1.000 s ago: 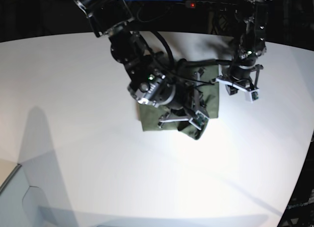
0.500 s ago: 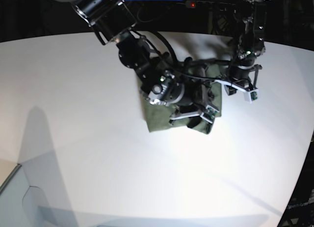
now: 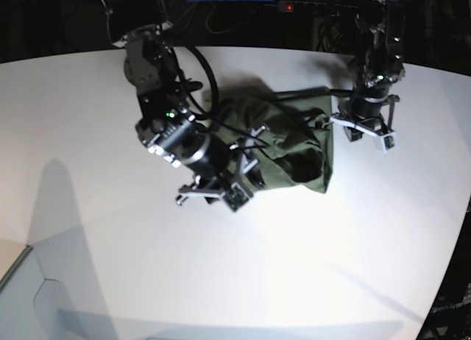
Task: Layout the t-shirt on the table in an organized manner, then fold the t-shirt properly
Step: 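Release the folded end and lift the right gripper away from the shirt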
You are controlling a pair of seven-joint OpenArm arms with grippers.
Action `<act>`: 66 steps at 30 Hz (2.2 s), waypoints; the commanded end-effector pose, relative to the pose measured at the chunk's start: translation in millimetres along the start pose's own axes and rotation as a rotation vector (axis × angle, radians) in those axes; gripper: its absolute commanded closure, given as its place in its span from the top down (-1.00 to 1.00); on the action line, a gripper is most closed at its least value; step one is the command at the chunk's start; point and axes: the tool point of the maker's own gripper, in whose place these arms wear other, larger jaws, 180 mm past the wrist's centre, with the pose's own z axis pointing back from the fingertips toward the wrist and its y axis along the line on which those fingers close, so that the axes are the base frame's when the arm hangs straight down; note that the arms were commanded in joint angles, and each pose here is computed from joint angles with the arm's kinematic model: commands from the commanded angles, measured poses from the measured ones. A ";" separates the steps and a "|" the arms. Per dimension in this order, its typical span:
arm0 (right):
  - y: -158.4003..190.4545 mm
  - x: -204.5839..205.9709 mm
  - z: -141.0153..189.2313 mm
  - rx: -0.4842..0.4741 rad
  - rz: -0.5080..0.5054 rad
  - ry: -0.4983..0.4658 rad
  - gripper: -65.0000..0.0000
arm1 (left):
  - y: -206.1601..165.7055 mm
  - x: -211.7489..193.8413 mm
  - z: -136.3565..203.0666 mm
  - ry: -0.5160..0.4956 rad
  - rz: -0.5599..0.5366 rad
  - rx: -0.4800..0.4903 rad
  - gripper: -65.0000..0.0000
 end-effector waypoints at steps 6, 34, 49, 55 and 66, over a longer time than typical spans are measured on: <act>9.6 -27.3 10.5 0.005 -0.085 0.021 -0.59 | 14.5 62.3 24.1 -0.183 0.010 0.024 -1.00; 88.6 -43.4 2.1 0.206 -0.029 0.037 -0.60 | 107.0 88.5 61.2 -0.284 0.090 0.247 -1.00; 144.0 -53.0 -18.2 0.328 -0.114 -0.013 -0.60 | 29.2 107.5 77.9 -0.218 0.250 -0.052 -1.00; 97.3 -29.2 8.0 0.198 -0.129 -0.111 -0.60 | 3.2 106.1 83.4 -0.188 0.357 -0.174 -1.00; 68.8 -66.4 22.1 0.109 -0.177 -0.034 -0.60 | -89.7 79.6 48.2 -0.075 0.215 -0.325 -1.00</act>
